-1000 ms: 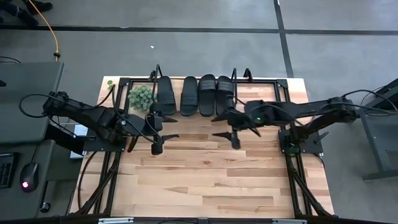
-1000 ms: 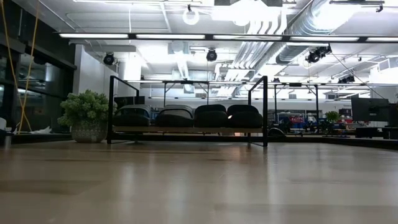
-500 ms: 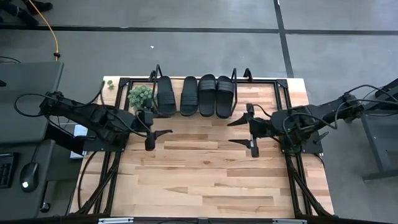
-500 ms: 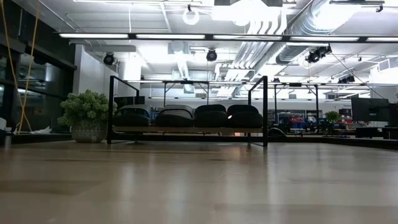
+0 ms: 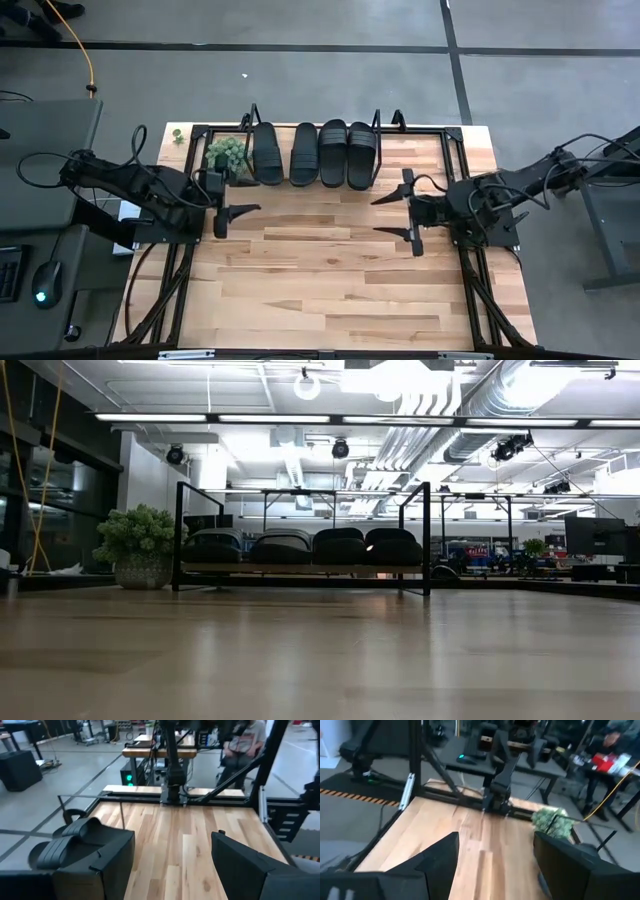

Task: Pick and place slides into the shelf
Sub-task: Return to Home Position

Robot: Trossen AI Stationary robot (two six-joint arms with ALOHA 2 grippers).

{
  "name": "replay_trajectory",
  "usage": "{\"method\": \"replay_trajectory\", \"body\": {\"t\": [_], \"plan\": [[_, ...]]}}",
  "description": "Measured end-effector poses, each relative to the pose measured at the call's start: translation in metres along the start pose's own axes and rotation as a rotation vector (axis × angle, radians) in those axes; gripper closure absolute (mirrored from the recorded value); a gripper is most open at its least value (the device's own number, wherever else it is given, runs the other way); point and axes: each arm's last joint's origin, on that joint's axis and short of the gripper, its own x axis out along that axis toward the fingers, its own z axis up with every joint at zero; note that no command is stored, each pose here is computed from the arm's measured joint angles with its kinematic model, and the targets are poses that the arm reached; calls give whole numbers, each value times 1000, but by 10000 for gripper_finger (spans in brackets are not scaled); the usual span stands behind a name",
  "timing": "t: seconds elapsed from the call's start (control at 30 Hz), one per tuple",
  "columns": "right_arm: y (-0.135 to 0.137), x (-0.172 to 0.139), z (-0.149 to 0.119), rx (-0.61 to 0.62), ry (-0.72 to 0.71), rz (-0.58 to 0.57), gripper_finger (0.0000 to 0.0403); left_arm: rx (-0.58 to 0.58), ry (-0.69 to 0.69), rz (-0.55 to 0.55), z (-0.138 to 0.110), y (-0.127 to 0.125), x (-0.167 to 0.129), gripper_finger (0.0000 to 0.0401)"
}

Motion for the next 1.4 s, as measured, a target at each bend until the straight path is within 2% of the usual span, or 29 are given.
{"method": "replay_trajectory", "body": {"t": [0.1, 0.2, 0.33, 0.47, 0.7, 0.87, 1.07, 1.4], "plan": [[-10, -1, -15, 5, -68, -36, 155, 11, -14, -24, 1, -1, 0, 155], [-26, -15, -31, 67, -136, -91, 155, 17, -15, -39, 1, -1, 0, 155], [-39, -43, -53, 100, -222, -61, 155, 42, -15, -39, 1, -1, 0, 155], [-43, -74, -71, 106, -368, -46, 155, 53, -27, -37, 2, -1, 1, 155], [-41, -115, -100, 130, -531, -63, 155, 49, -39, -38, 2, -1, 1, 155], [-39, -127, -117, 114, -587, -75, 155, 47, -115, -39, -10, -1, 2, 155], [-38, -136, -130, 100, -657, -85, 155, 35, -196, -43, -22, 7, -13, 155], [-35, -136, -142, 78, -665, -94, 155, 36, -268, -54, -46, 18, -35, 155]]}}
